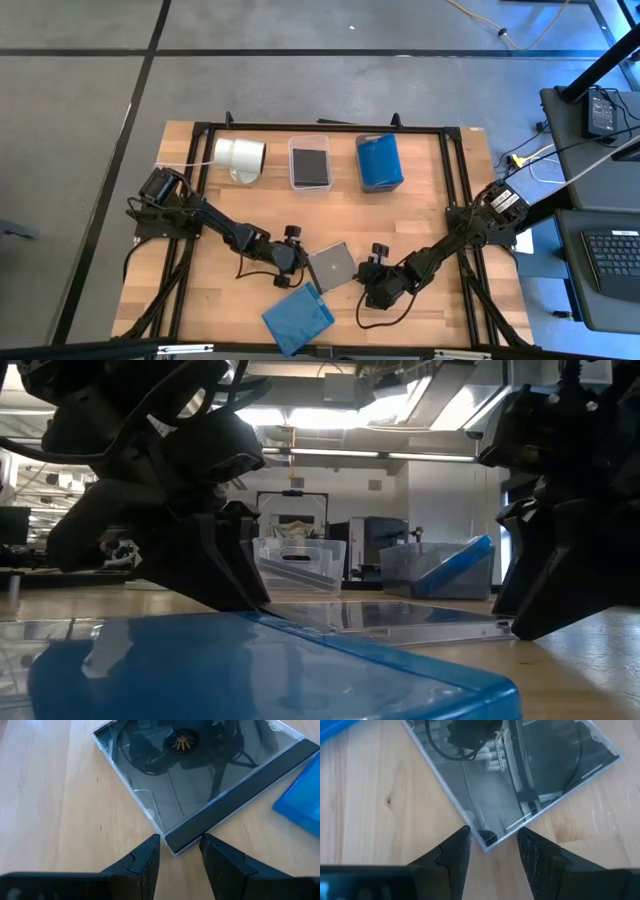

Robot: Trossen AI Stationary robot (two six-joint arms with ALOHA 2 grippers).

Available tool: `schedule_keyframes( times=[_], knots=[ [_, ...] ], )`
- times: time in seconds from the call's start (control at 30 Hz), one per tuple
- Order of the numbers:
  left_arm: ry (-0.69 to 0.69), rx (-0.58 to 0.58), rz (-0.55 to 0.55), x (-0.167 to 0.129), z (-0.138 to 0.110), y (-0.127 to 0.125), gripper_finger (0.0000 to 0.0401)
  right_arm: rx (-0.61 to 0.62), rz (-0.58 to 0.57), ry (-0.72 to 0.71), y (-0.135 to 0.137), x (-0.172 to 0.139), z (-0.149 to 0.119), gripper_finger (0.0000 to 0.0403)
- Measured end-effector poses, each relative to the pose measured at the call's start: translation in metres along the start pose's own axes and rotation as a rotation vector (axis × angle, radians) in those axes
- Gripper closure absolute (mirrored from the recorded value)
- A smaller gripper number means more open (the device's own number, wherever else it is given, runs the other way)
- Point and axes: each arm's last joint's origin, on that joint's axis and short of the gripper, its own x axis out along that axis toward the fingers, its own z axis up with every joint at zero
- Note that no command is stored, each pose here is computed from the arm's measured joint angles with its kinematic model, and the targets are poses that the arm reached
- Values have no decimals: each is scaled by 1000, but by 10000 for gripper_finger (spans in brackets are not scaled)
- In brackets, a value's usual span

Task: Pick & place jewel cases by type
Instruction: Put the black cd case into the white bin

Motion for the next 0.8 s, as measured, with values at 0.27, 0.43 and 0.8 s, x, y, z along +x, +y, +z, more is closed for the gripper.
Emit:
schedule_keyframes(
  times=[0.27, 0.43, 0.8],
  knots=[
    [7, -49, -5, 0, 0, 0, 260, -2, -1, 0, -2, 1, 1, 235],
    [35, -173, -28, 0, -1, 2, 260, -29, 11, -9, -1, 2, 3, 235],
    [38, -112, -57, 0, -1, 4, 260, -15, 35, 2, -6, 5, 7, 235]
  ],
)
